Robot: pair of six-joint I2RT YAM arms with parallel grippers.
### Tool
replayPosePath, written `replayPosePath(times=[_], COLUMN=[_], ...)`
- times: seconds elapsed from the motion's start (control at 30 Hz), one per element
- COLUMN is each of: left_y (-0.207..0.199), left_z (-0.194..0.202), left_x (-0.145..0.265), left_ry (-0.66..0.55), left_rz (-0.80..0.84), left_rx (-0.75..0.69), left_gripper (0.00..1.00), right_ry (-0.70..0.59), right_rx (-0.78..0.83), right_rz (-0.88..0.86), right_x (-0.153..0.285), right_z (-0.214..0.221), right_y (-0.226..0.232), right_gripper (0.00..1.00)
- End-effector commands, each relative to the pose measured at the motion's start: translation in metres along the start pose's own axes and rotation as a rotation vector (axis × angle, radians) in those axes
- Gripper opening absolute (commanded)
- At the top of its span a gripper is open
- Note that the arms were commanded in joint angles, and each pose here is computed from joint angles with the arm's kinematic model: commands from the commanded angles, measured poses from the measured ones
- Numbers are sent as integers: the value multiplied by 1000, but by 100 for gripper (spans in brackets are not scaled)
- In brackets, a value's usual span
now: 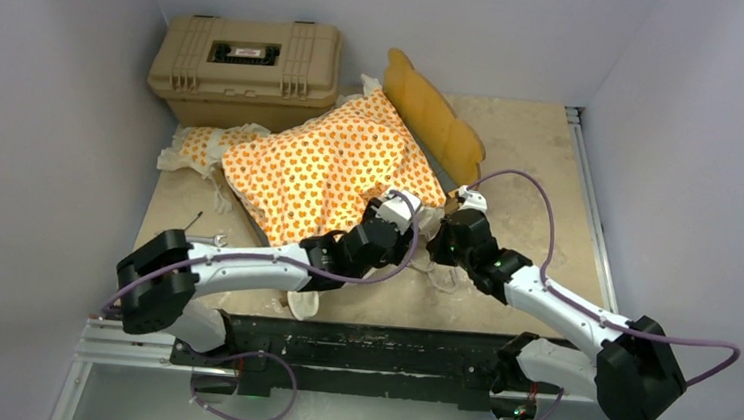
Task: Set up the pet bed
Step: Tie the ropes to the bed frame.
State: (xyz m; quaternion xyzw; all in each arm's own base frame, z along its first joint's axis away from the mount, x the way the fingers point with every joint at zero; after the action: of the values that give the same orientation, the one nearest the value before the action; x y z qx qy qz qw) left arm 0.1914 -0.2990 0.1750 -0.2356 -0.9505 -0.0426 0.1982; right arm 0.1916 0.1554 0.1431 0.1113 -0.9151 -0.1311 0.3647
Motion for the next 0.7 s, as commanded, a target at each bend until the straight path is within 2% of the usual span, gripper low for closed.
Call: replayPosePath(times=[0.0,0.1,0.17,0.27,0.4,0.67], left_y=[-32,-44,-46,-46,-44,-53], left_z=[-42,-33,-14,16,40,73], left_x=[40,48,44,29,7,-14], left_ry=[-90,-57,-5,51,39,102], left_rz=[191,279,289,232,121,132], left_rx=[16,28,38,56,78,31], left_gripper=[59,58,55,48,34,25], right_ry=[-39,-39,-38,-38,-26,-46], right_rx=[1,3,4,2,-13,-27], right_rz=[-36,-38,-38,-42,-48,-34], right_x=[-1,-1,-1,-1,-3,3], right_z=[-10,-11,-11,-10,-6,-9], right_y=[6,6,5,5,3,-2], right_gripper=[0,0,0,0,0,0])
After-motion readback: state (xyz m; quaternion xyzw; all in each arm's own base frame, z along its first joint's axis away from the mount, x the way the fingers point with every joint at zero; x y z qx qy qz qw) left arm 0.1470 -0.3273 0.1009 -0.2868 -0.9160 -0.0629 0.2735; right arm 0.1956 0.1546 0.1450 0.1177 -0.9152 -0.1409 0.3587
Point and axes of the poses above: each gripper's point midway between its finger pads, its own x axis back along the fingers, its own y axis along the line the jaws close on, z = x × y, the point moved 9 cm from there along x, back along the fingers, and after that the axes turned 4 degrees about x, right-handed, at the moved point
